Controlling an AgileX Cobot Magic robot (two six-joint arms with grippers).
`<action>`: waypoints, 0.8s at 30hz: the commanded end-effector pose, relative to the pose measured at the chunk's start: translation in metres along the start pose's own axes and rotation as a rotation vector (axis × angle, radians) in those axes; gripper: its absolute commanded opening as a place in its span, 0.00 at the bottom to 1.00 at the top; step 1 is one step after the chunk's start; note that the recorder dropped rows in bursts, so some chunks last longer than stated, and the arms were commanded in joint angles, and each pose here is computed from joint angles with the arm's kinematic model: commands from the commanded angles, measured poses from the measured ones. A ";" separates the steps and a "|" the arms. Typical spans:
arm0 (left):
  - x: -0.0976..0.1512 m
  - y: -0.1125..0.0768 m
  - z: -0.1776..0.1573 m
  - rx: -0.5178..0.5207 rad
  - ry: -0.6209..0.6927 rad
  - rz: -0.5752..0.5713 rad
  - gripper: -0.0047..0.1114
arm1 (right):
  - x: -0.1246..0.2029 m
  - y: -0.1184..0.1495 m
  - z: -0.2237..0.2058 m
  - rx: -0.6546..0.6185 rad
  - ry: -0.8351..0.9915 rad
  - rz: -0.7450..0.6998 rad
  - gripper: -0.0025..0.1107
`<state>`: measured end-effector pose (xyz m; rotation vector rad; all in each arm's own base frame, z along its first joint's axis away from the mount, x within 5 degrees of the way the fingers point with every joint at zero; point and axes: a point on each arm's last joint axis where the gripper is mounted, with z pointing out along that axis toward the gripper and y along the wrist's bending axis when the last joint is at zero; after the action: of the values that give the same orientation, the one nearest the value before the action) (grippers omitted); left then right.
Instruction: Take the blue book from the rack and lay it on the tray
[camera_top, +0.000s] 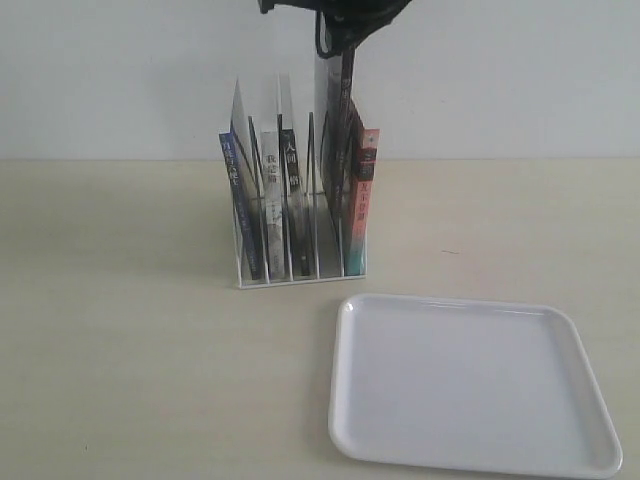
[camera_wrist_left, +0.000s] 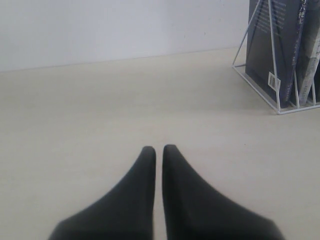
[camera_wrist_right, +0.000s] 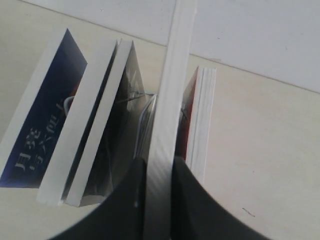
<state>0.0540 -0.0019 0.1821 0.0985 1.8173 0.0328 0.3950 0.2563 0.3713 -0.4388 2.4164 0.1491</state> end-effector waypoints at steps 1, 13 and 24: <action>-0.003 0.000 -0.001 -0.003 -0.022 0.001 0.08 | 0.000 0.000 0.017 0.007 -0.005 -0.001 0.02; -0.003 0.000 -0.001 -0.003 -0.022 0.001 0.08 | 0.011 0.002 0.059 0.049 0.067 -0.027 0.02; -0.003 0.000 -0.001 -0.003 -0.022 0.001 0.08 | 0.018 0.004 0.071 0.046 0.115 -0.025 0.13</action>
<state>0.0540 -0.0019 0.1821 0.0985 1.8173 0.0328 0.4219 0.2745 0.3019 -0.4685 2.5297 0.0813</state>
